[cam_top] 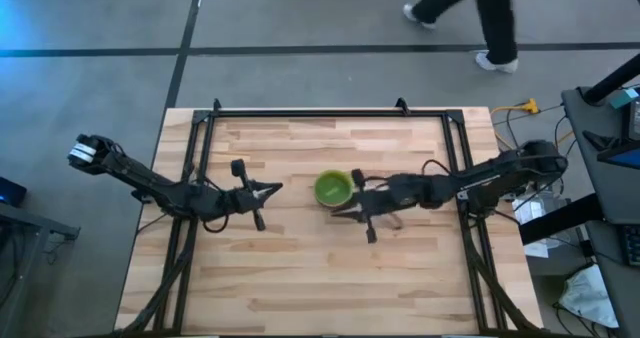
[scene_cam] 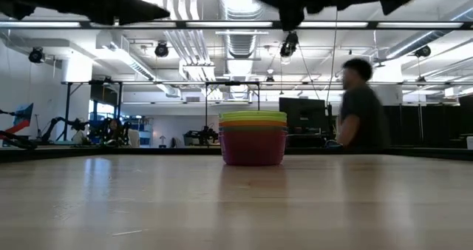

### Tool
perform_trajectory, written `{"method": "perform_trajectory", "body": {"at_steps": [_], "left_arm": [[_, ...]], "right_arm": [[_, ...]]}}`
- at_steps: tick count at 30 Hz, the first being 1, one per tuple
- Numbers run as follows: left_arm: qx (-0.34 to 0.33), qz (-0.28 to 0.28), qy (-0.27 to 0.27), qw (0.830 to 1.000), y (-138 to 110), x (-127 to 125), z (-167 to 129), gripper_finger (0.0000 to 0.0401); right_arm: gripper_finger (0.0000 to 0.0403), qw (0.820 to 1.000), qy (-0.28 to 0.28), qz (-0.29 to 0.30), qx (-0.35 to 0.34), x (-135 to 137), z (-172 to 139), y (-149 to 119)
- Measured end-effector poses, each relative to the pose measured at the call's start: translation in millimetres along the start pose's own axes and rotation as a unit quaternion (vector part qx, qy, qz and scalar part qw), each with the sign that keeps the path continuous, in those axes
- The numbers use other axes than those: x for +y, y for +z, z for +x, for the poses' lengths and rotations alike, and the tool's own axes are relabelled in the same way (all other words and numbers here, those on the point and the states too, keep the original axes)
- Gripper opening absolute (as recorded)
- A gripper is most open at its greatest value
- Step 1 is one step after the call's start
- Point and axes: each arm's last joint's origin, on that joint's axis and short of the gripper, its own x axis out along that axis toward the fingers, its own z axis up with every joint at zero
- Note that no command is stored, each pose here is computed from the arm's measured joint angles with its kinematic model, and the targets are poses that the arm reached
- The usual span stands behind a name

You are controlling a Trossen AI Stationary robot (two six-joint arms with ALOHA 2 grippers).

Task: Nest bowls inside each other
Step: Return to Home Position

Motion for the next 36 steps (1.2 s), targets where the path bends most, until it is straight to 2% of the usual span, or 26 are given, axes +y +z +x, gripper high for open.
{"method": "perform_trajectory", "body": {"at_steps": [2,5,9,12,16,21,25,28,29,30,32,34,36], "left_arm": [[-0.028,-0.026,-0.011,0.999,4,2,1,0.0000],[-0.066,-0.046,-0.028,0.996,8,5,1,0.0000],[-0.087,-0.050,-0.024,0.995,11,13,-7,0.0000],[-0.105,-0.062,-0.015,0.992,13,28,-20,0.0000],[-0.134,-0.105,-0.012,0.985,15,53,-46,0.0000],[-0.171,-0.154,-0.070,0.971,7,75,-76,0.0000],[-0.198,-0.194,-0.069,0.958,-7,85,-94,0.0000],[-0.203,-0.205,-0.072,0.955,-26,77,-96,0.0000],[-0.185,-0.193,-0.076,0.961,-32,70,-92,0.0000],[-0.175,-0.186,-0.081,0.963,-36,66,-90,0.0000],[-0.178,-0.197,-0.095,0.959,-37,62,-88,0.0000],[-0.155,-0.200,-0.101,0.962,-48,52,-84,0.0000],[-0.143,-0.222,-0.120,0.957,-61,43,-83,0.0000]], "right_arm": [[0.0019,0.996,-0.011,-0.007,-0.086,-3,-8,3],[0.0015,0.985,0.009,-0.021,-0.168,-11,-24,11],[0.0010,0.974,0.045,-0.022,-0.221,-22,-61,29],[0.0009,0.970,0.043,-0.039,-0.236,-21,-102,38],[0.0009,0.954,-0.009,-0.055,-0.293,-12,-165,37],[0.0009,0.929,-0.085,-0.025,-0.359,-1,-213,0],[0.0009,0.914,-0.098,0.000,-0.394,4,-227,-37],[0.0009,0.909,-0.094,0.018,-0.405,6,-224,-64],[0.0009,0.908,-0.096,0.028,-0.407,6,-221,-69],[0.0009,0.918,-0.093,0.037,-0.385,6,-218,-72],[0.0009,0.924,-0.101,0.057,-0.363,5,-213,-73],[0.0009,0.933,-0.109,0.079,-0.333,5,-208,-78],[0.0009,0.940,-0.101,0.101,-0.311,5,-204,-83]]}}
